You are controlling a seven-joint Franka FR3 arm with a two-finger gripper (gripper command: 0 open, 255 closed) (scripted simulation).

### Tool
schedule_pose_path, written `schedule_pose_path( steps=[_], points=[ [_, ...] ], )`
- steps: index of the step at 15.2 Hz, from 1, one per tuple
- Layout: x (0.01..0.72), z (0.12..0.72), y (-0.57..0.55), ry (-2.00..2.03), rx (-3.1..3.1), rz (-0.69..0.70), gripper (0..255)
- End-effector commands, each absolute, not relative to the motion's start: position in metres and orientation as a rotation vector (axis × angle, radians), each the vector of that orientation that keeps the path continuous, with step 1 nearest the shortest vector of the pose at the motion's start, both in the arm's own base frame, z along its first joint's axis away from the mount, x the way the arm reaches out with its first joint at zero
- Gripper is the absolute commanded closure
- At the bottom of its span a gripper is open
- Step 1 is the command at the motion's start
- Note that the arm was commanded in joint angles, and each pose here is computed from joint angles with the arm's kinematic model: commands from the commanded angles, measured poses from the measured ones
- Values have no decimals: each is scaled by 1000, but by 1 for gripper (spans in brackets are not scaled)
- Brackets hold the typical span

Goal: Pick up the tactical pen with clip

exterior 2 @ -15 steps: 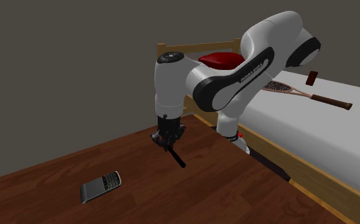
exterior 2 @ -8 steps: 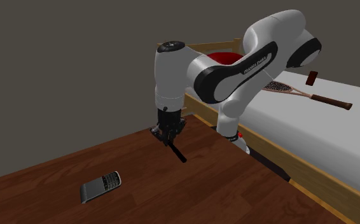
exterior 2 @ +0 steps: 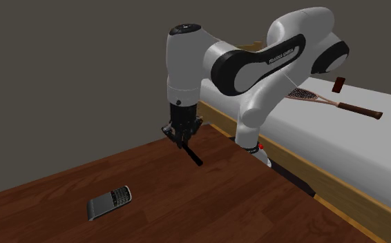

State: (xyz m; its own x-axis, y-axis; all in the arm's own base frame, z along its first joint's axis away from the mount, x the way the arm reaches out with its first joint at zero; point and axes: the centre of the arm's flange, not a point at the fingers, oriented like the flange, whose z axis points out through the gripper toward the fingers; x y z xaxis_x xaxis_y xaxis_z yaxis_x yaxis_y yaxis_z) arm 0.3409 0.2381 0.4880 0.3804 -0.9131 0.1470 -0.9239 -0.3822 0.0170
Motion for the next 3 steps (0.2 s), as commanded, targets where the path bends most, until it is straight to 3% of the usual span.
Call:
schedule_pose_path(
  steps=[1, 3],
  points=[
    [342, 498, 238, -1688, 2528, 172, 255],
    [342, 499, 238, -1688, 2528, 172, 255]
  ],
)
